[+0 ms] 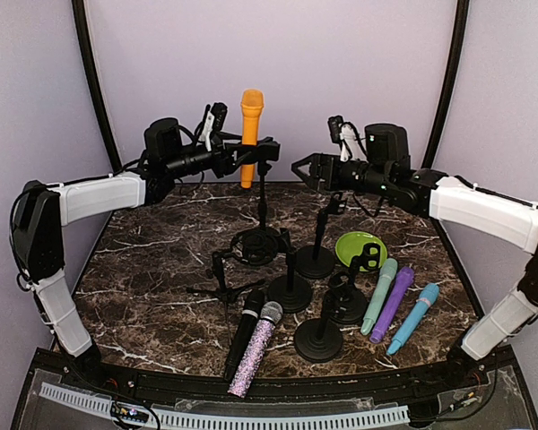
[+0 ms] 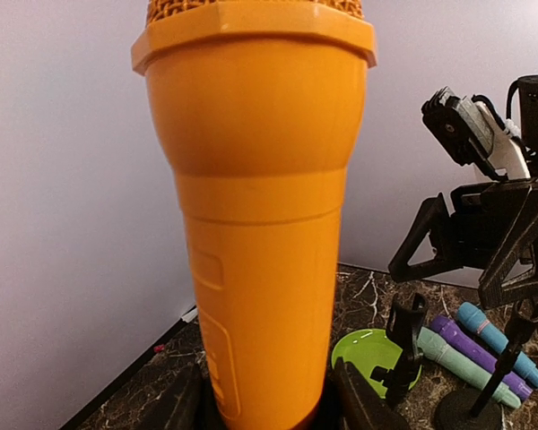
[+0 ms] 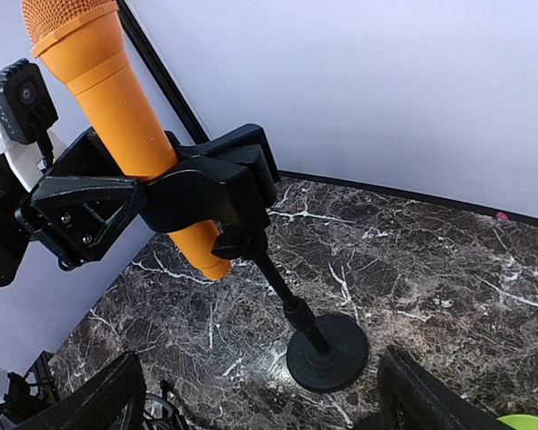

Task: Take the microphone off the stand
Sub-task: Pick up the microphone stand with the microphone from the center of the board, then pass from the left arm to the right

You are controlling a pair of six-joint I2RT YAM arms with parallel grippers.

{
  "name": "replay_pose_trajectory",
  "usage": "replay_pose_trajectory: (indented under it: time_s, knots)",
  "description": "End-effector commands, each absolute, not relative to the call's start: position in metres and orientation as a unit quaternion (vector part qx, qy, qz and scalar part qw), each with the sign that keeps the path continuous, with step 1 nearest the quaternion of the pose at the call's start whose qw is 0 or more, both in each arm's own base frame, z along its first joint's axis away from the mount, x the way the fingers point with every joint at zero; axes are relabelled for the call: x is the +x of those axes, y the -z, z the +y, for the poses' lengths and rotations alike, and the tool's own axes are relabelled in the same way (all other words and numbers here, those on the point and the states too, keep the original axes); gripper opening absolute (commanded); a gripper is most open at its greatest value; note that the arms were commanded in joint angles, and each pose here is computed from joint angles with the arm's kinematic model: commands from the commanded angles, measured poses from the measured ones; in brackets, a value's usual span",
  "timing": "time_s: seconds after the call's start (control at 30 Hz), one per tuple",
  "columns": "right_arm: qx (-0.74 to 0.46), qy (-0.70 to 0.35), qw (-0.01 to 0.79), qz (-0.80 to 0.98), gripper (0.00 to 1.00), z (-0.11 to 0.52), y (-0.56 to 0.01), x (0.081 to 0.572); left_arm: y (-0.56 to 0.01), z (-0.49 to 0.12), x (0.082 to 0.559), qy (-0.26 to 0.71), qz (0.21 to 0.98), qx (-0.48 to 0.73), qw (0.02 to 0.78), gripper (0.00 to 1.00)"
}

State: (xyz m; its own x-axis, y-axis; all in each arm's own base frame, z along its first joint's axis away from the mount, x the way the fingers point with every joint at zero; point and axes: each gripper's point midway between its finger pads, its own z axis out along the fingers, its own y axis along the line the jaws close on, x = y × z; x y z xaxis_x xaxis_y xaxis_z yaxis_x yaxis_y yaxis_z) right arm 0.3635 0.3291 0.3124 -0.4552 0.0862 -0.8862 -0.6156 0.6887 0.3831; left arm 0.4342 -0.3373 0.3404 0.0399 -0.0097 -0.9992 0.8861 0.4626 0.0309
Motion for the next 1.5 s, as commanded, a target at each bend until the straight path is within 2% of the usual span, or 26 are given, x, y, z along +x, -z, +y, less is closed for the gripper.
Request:
replay_pose_trajectory:
  time_s: [0.0,0.03,0.3,0.73,0.97,1.17,1.47]
  knots:
    - [-0.194,-0.375,0.531,0.735,0.90,0.332,-0.347,0.352,-0.381,-0.333,0.422,0.368,0.550,0.378,0.648,0.03]
    - [-0.201,-0.381,0.532,0.729,0.91,0.333,-0.348,0.349,-0.390,-0.331,0.418,0.371,0.543,0.375,0.654,0.00]
    - [-0.252,-0.420,0.546,0.679,0.88,0.341,-0.360,0.325,-0.464,-0.315,0.395,0.370,0.481,0.357,0.710,0.00]
    - [-0.302,-0.412,0.554,0.657,0.81,0.383,-0.352,0.315,-0.536,-0.297,0.340,0.420,0.430,0.357,0.715,0.00]
    - [-0.290,-0.429,0.566,0.641,0.63,0.396,-0.359,0.323,-0.545,-0.298,0.316,0.481,0.438,0.362,0.668,0.00]
    - [-0.337,-0.460,0.539,0.620,0.49,0.424,-0.362,0.312,-0.549,-0.300,0.302,0.508,0.434,0.371,0.645,0.00]
    - [-0.345,-0.455,0.547,0.612,0.37,0.443,-0.365,0.314,-0.553,-0.300,0.290,0.512,0.424,0.384,0.641,0.00]
